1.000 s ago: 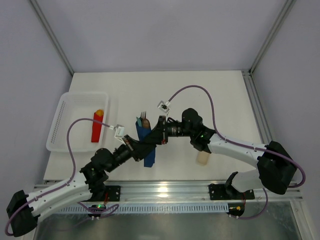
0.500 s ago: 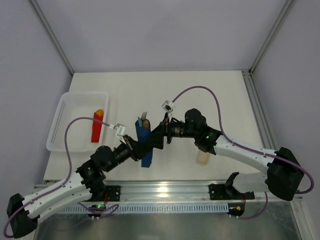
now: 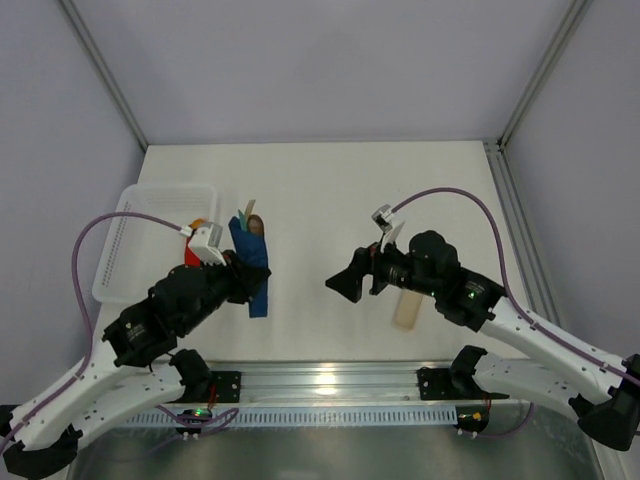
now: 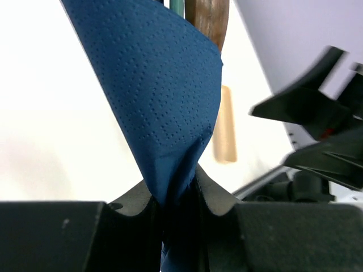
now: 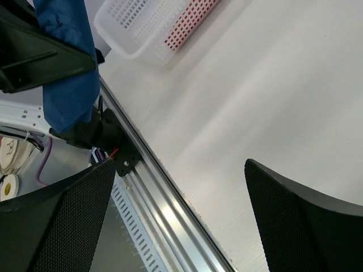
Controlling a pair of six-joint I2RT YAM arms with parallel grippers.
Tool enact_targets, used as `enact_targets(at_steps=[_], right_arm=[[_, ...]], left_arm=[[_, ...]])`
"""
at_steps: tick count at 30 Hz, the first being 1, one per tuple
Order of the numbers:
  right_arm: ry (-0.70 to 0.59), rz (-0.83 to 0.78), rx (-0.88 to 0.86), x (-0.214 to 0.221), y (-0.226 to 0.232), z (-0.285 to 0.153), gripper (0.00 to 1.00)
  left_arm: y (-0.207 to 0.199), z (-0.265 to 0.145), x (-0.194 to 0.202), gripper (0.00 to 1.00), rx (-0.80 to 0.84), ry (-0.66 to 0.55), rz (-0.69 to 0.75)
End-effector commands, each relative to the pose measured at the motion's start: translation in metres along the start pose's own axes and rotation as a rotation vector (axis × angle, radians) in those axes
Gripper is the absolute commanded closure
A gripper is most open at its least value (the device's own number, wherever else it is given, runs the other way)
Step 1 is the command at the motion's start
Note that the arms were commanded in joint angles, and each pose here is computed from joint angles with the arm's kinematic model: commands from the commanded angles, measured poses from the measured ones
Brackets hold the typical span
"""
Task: Place the utensils on the paper napkin and roll it up
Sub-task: Place the utensils in the bin.
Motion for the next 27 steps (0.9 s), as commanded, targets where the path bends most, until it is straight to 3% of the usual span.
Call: enact_targets(at_steps=[1, 9, 11, 13, 16, 21, 25, 27], right_arm=[[0.027, 0.008, 0.073, 0.005, -0.002, -0.019, 0.02], [0.071, -0.040, 0.081, -0.006, 0.003, -0.030, 0.02], [0.084, -0.052, 0.081, -0.007, 0.003, -0.031, 0.02], [0.091, -0.077, 0.080, -0.010, 0.003, -0.031, 0.02], [0.137, -0.073, 0.112, -0.011, -0.002, -0.032, 0.02], [0.233, -0.040, 0.118, -0.010, -0.011, -0.024, 0.02], [0.295, 0.020, 0.104, -0.012, -0.019, -0.020, 0.02], [0.311, 0.033, 0.092, -0.019, -0.018, -0.021, 0.02]], left_arm=[[0.025, -0.016, -0.009, 1.00, -0.286, 0.002, 0.092], [0.025, -0.016, -0.053, 1.00, -0.521, 0.062, 0.112], [0.040, -0.001, -0.063, 1.00, -0.597, 0.114, 0.084], [0.045, 0.008, -0.079, 1.00, -0.645, 0.090, 0.078], [0.042, 0.017, -0.101, 1.00, -0.612, 0.048, 0.116], [0.082, 0.040, -0.138, 1.00, -0.560, 0.067, 0.124], [0.118, 0.033, -0.165, 1.00, -0.570, -0.032, 0.206], [0.130, 0.027, -0.178, 1.00, -0.449, -0.009, 0.205]])
Point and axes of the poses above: each gripper's point midway between its finger pads, its own z axis out along the fingers, its own y axis along the line the jaws close on, x = y × z, the point moved 9 cm from there along -z, back along the fingers, and after that the axes turned 8 degrees about -z, right-handed, at the moved point
